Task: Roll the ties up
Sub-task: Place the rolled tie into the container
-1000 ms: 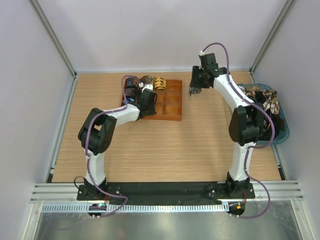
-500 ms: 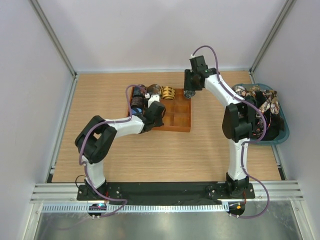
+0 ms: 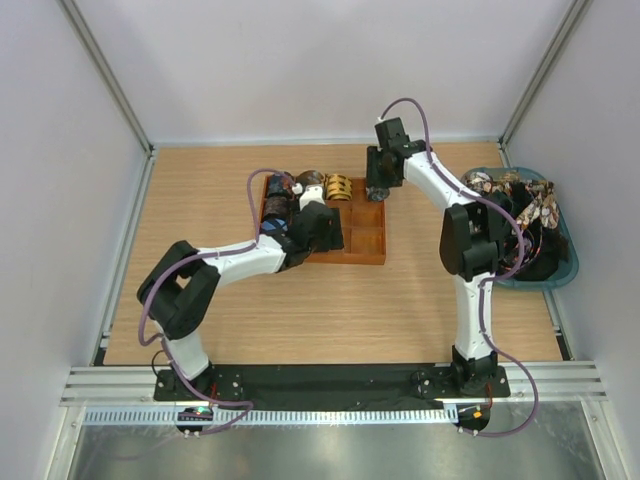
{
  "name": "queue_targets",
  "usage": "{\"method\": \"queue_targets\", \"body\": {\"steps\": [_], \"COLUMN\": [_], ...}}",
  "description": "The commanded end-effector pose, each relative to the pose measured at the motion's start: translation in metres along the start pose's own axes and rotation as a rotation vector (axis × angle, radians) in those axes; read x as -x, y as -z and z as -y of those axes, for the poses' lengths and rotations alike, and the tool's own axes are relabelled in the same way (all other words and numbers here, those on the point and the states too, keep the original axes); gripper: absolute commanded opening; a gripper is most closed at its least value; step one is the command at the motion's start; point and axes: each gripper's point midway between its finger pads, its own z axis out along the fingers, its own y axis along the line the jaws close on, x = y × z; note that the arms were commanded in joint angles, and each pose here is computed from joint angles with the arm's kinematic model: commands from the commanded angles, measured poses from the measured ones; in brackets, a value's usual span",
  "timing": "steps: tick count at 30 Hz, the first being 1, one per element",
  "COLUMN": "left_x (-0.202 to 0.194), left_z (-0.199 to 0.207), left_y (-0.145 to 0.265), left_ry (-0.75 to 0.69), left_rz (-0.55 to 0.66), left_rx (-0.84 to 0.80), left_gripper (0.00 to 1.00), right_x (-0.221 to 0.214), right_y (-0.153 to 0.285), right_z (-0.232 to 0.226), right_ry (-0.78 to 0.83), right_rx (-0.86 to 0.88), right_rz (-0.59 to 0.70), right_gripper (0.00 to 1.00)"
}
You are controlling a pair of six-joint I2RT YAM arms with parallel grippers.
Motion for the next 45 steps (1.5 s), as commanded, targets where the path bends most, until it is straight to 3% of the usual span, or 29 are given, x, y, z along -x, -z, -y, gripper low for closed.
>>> {"method": "queue_targets", "body": {"steps": [1,15,21,24,30,37,41,45], "left_x": [0.036,0.058,0.069,0.070,0.074,0.080,0.081,0.080], "left_z": [0.010,0.006,0.003,-0.001,-0.005,-0.005,-0.006,-0.006], "left_y": [0.021,0.057,0.068,0.071,0.082,0.093,0.096,0.096], "left_ry": [0.004,-0.028,-0.045,-0.051,-0.063,-0.071,-0.080,-0.085], "left_rz": [0.092,0.136,0.162,0.168,0.174,0.189,0.189,0.184], "left_rx": [-0.025,-0.020,-0.007,0.007,0.012,0.009,0.011,0.014], "left_gripper": [0.71,0.72,0.72,0.72,0.73,0.73,0.74,0.74], "right_x": [0.004,-0.021,-0.030,-0.029,-0.017,-0.014,-0.010,-0.009], "right_y": [-0.004,-0.041,-0.052,-0.051,-0.036,-0.032,-0.028,-0.027], "right_z": [-0.006,-0.018,-0.022,-0.024,-0.023,-0.028,-0.028,-0.030], "right_ry": [0.013,-0.003,-0.022,-0.029,-0.038,-0.044,-0.050,-0.047], "right_rx": [-0.002,-0.011,-0.028,-0.026,-0.026,-0.010,-0.006,-0.001], "right_rz": [0.024,-0.051,-0.079,-0.074,-0.045,-0.048,-0.030,-0.032], "right_gripper": [0.04,0.04,0.10,0.25,0.42,0.51,0.64,0.65]}}
